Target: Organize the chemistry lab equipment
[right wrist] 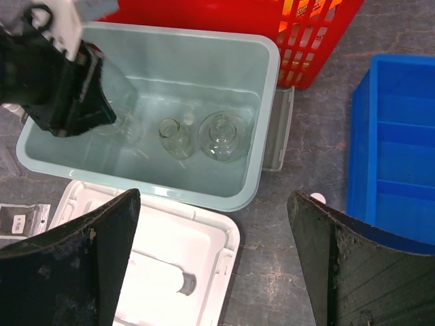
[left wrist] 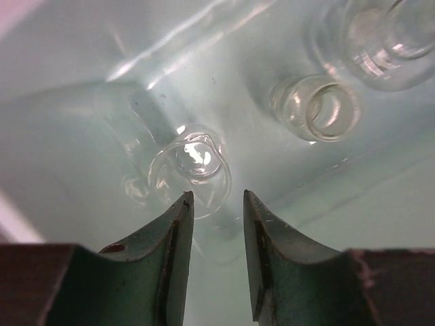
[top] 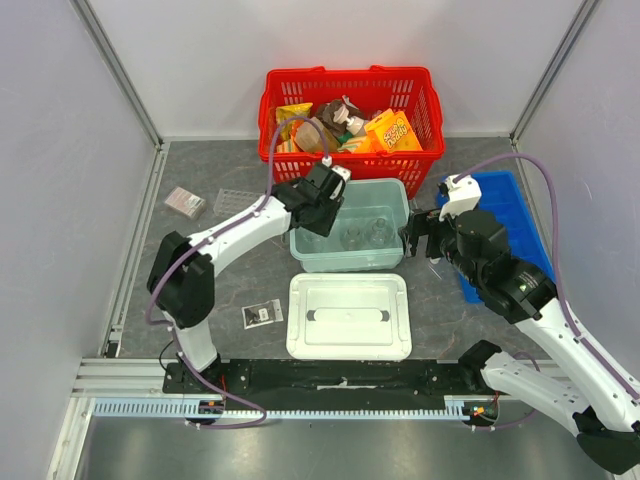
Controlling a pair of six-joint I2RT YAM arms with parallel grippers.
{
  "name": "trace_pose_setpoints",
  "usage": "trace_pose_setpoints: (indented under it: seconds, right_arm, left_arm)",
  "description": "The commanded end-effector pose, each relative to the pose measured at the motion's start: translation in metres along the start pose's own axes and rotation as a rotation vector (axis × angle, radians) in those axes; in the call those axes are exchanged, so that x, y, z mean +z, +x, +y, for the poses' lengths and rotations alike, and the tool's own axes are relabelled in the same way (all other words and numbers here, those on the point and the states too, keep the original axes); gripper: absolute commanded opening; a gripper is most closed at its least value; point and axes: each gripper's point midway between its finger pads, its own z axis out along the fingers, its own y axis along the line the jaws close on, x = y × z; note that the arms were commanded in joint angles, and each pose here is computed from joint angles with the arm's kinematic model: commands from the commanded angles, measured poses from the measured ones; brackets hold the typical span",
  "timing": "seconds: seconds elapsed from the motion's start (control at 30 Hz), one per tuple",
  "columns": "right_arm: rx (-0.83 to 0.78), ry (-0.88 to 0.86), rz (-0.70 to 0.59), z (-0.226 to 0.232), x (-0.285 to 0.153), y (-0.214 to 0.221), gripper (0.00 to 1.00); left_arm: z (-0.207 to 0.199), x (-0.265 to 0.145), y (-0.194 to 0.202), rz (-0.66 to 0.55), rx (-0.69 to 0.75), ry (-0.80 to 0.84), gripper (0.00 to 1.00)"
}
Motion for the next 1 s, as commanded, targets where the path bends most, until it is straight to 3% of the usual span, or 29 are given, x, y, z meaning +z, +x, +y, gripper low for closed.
trace_pose_setpoints:
  seconds: [0.0, 0.23, 0.37, 0.5, 0.63, 0.8, 0.97]
  right_arm:
    - [0.006, -0.011, -0.003, 0.002, 0.0, 0.001, 0.96]
    - [0.005, -0.023, 0.035, 0.004, 0.002, 0.012, 0.96]
    - [0.008, -0.031, 0.073, 0.005, 0.004, 0.025, 0.96]
    - [0.019, -0.031, 0.092, 0.006, 0.005, 0.032, 0.96]
    - [0.03, 0.038, 0.119, -0.005, 0.01, 0.042, 0.96]
    - [-0.016, 0.316, 0.219, -0.049, 0.023, 0.069, 0.93]
    - [0.0, 0.388, 0.237, -0.064, 0.033, 0.067, 0.77]
  left_arm:
    - [-0.007, -0.076, -0.064, -0.234, -0.049, 0.06, 0.43]
    - [0.015, -0.143, -0.074, -0.375, -0.123, 0.02, 0.54]
    - [0.031, -0.167, -0.06, -0.406, -0.166, -0.026, 0.7]
    - [0.053, -0.183, -0.036, -0.433, -0.213, -0.104, 0.77]
    - [0.072, -0.185, -0.004, -0.453, -0.217, -0.175, 0.79]
    - [0.072, -0.205, 0.008, -0.591, -0.175, -0.115, 0.78]
    - [0.074, -0.22, 0.014, -0.716, -0.116, -0.099, 0.78]
